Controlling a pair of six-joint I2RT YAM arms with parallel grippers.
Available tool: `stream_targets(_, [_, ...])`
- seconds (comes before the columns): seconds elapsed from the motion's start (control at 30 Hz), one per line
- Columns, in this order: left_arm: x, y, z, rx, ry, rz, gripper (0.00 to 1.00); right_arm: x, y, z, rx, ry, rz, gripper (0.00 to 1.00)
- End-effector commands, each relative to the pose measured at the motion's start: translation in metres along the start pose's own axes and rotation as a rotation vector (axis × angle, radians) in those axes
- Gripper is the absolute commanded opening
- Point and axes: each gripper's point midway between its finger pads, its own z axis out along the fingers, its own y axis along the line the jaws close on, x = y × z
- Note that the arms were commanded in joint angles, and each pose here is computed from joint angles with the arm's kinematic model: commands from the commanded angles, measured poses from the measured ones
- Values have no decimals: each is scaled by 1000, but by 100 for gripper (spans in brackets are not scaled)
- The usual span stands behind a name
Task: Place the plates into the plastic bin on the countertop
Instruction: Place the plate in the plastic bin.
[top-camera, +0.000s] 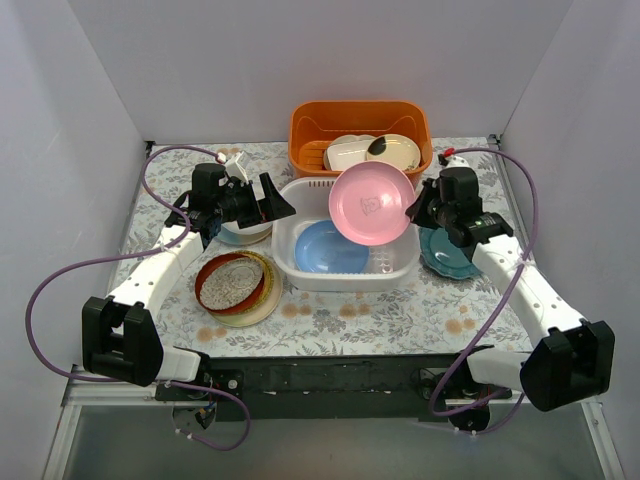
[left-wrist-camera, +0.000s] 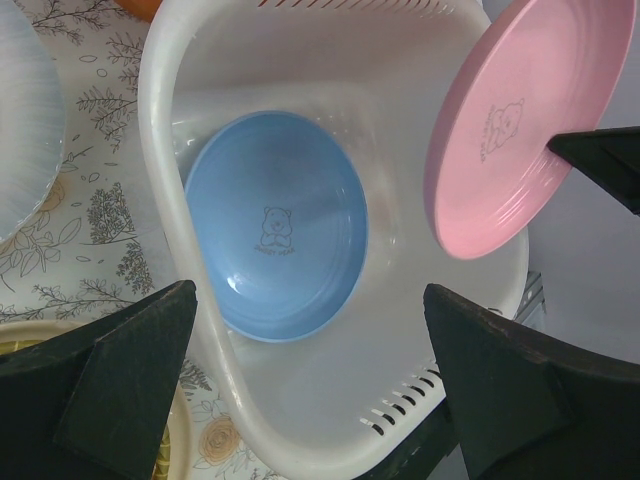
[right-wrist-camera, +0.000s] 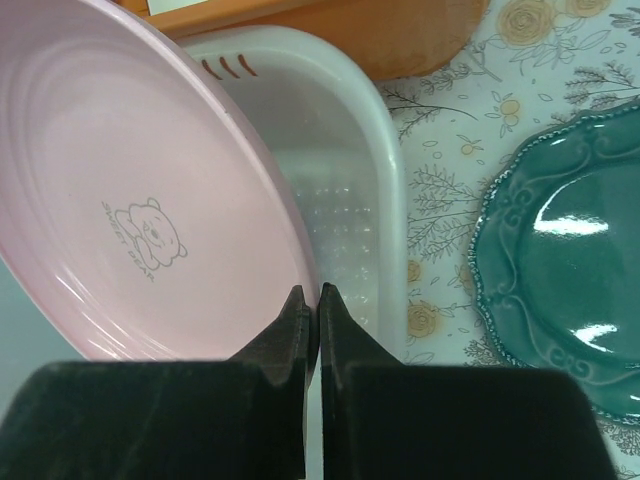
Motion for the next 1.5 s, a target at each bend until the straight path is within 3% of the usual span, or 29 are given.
stream_targets(0.0, [0, 2, -3, -2, -12, 8, 98, -35, 34, -4, -58, -98, -26, 1])
stream_targets(0.3, [0, 3, -5, -15, -21, 12, 98, -15, 66, 7, -117, -40, -74, 1])
stream_targets(0.73, [0, 2, -7, -11, -35, 16, 98, -27, 70, -6, -110, -66, -110, 1])
stream_targets(1.47, [6, -1, -3, 30, -22, -12, 98, 10, 69, 7, -159, 46, -112, 1])
